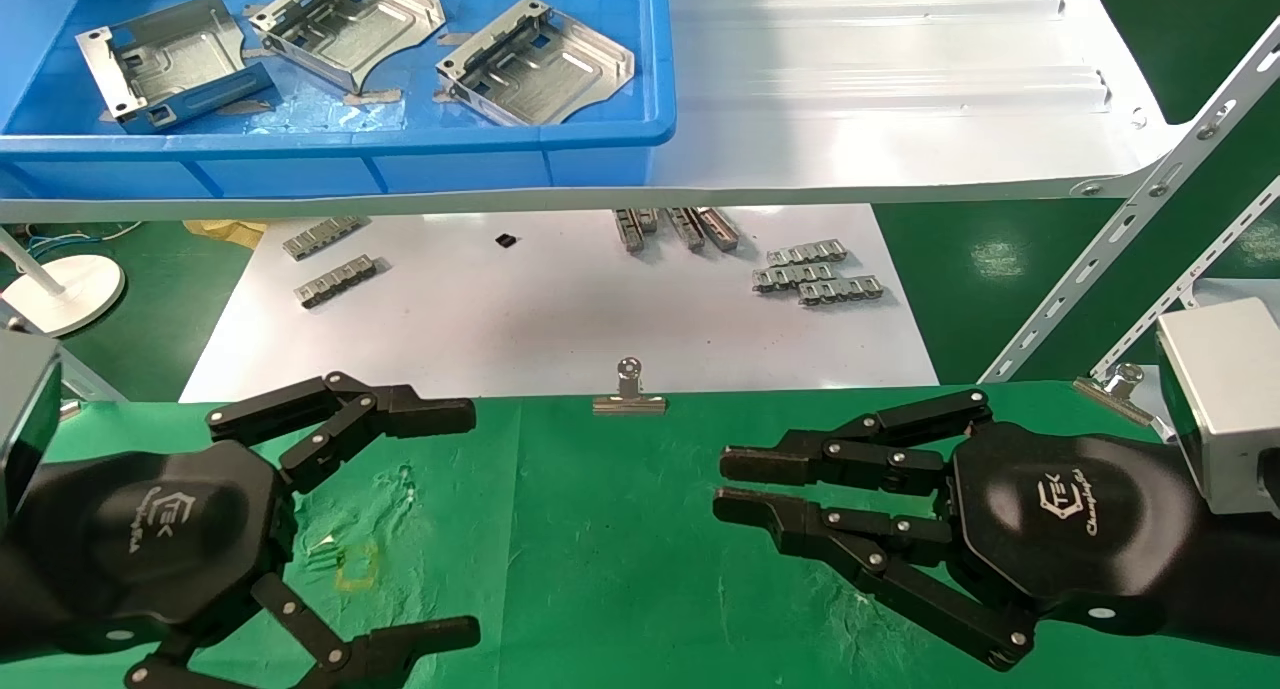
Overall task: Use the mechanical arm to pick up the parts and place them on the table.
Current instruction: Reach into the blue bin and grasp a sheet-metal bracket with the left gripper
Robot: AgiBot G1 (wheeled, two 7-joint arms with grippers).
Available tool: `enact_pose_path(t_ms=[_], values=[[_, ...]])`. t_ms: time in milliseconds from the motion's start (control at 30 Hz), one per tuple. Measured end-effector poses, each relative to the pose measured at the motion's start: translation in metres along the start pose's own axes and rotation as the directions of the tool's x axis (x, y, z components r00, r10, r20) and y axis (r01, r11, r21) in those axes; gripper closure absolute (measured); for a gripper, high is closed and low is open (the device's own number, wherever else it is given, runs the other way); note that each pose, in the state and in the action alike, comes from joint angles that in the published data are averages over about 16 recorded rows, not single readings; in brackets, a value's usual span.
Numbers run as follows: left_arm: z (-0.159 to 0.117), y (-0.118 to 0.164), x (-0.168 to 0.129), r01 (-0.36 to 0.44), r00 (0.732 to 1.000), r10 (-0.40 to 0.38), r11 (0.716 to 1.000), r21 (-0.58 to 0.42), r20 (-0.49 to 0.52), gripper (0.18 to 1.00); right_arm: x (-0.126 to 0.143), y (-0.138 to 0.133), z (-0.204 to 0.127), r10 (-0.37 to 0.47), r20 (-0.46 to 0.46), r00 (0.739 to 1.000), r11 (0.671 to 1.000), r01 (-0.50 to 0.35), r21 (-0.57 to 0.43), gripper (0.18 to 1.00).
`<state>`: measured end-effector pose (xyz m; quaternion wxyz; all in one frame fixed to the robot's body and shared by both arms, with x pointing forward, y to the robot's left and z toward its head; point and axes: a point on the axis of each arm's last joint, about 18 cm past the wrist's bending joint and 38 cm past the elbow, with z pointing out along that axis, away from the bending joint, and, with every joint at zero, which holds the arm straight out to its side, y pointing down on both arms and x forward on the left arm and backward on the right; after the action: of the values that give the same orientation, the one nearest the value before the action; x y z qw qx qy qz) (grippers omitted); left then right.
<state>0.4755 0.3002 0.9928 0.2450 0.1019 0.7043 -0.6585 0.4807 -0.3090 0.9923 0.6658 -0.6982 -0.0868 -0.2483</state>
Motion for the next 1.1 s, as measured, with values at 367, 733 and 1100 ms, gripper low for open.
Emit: enact_pose_path(t_ms=[367,733,1100], values=[[-0.005,-0.033,-0.033,-0.065,0.992,0.061,0.997,0.029,0.112,0.183,0.0,0.0,0.0,0.0,0.0,1.0,1.0,0.0,0.0,0.947],[-0.011,-0.108,-0.15,-0.137,0.887,0.105,0.99,0.038,0.45,0.183,0.0,0.0,0.0,0.0,0.0,1.0,1.0,0.0,0.0,0.986],[-0.006,-0.13,-0.262,0.003,0.71,0.06,0.996,-0.088,0.702,0.183,0.0,0.0,0.0,0.0,0.0,1.0,1.0,0.0,0.0,0.987]])
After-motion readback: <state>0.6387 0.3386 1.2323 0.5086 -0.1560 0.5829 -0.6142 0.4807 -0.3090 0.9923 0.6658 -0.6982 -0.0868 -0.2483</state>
